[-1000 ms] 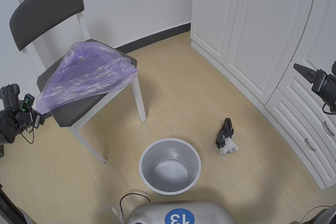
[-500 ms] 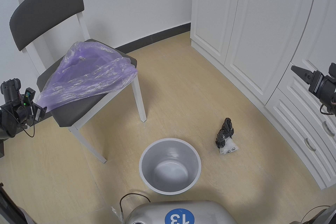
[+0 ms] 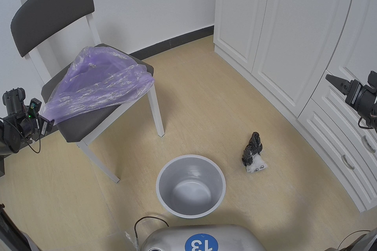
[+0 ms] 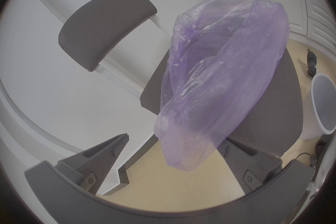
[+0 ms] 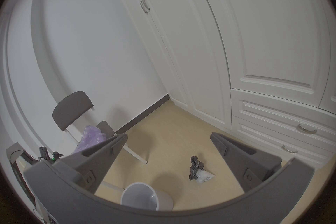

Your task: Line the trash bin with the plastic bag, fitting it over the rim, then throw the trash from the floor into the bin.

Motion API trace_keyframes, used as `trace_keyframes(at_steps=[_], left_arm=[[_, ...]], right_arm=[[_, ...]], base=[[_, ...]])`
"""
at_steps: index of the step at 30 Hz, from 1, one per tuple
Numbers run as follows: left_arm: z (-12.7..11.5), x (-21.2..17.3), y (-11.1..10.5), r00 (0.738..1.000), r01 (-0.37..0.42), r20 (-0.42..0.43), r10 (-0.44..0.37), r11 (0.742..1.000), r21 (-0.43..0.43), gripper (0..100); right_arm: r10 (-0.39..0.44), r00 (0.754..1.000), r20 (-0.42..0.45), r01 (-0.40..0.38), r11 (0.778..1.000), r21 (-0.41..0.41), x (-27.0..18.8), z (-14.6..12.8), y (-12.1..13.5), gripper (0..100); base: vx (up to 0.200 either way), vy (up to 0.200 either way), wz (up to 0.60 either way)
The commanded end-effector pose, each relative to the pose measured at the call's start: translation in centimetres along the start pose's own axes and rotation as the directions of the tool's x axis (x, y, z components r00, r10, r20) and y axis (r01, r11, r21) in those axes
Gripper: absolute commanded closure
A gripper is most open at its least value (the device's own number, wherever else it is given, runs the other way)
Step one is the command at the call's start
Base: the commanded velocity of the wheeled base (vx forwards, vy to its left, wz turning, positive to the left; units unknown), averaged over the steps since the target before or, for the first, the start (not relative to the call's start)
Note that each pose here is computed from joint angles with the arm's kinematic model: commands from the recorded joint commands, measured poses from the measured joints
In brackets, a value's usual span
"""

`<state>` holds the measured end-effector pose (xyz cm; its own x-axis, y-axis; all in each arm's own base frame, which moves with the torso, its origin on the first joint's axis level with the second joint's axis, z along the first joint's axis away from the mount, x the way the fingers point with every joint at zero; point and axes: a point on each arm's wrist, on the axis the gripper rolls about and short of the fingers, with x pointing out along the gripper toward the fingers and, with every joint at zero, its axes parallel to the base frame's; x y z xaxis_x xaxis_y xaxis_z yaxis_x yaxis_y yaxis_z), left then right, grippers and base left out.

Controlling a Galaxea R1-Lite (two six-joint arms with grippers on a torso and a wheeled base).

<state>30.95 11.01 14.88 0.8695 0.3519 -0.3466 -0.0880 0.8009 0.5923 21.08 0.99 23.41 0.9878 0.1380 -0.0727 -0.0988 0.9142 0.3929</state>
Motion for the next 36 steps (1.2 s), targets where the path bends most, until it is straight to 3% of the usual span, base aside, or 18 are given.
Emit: trace_keyframes(at_steps=[1, 11, 12, 23, 29, 34, 36], left_arm=[[0.0, 0.2, -0.2, 1.000, 0.004, -0.003, -0.004, 1.000, 0.001, 0], [0.2, 0.5, 0.0, 0.999, -0.015, 0.031, 0.015, 1.000, 0.002, 0], [0.1, 0.5, -0.1, 0.999, -0.014, 0.030, 0.014, 1.000, 0.002, 100], [0.6, -0.4, -1.0, 0.997, 0.031, 0.064, -0.031, 1.000, -0.001, 100], [1.6, -2.5, -1.4, 0.987, 0.085, 0.140, -0.084, 0.996, 0.003, 100], [4.0, -5.7, -2.2, 0.957, 0.144, 0.260, -0.131, 0.989, -0.032, 100], [5.2, -7.9, -2.6, 0.922, 0.204, 0.343, -0.181, 0.979, -0.031, 100]], right_arm=[[0.000, 1.000, 0.001, 0.000, 1.000, -0.002, 0.0, 0.0, 0.0, 0], [-0.002, 1.000, 0.007, 0.002, 1.000, 0.000, 0.0, 0.1, -0.1, 0], [-0.002, 1.000, 0.007, 0.002, 1.000, -0.002, 0.0, 0.1, -0.1, 0], [-0.007, 1.000, 0.008, 0.007, 1.000, -0.001, 0.0, 0.1, -0.2, 0], [-0.004, 1.000, 0.006, 0.004, 1.000, -0.005, 0.0, 0.1, -0.1, 0], [0.007, 1.000, 0.003, -0.007, 1.000, -0.006, 0.1, 0.0, 0.2, 0], [0.033, 0.999, -0.008, -0.033, 0.999, -0.006, 0.1, -0.3, 1.0, 0]], base=[[0.000, 0.000, 0.00], [0.000, 0.000, 0.00], [0.000, 0.000, 0.00], [0.000, 0.000, 0.00], [0.000, 0.000, 0.00], [0.000, 0.000, 0.00], [0.000, 0.000, 0.00]])
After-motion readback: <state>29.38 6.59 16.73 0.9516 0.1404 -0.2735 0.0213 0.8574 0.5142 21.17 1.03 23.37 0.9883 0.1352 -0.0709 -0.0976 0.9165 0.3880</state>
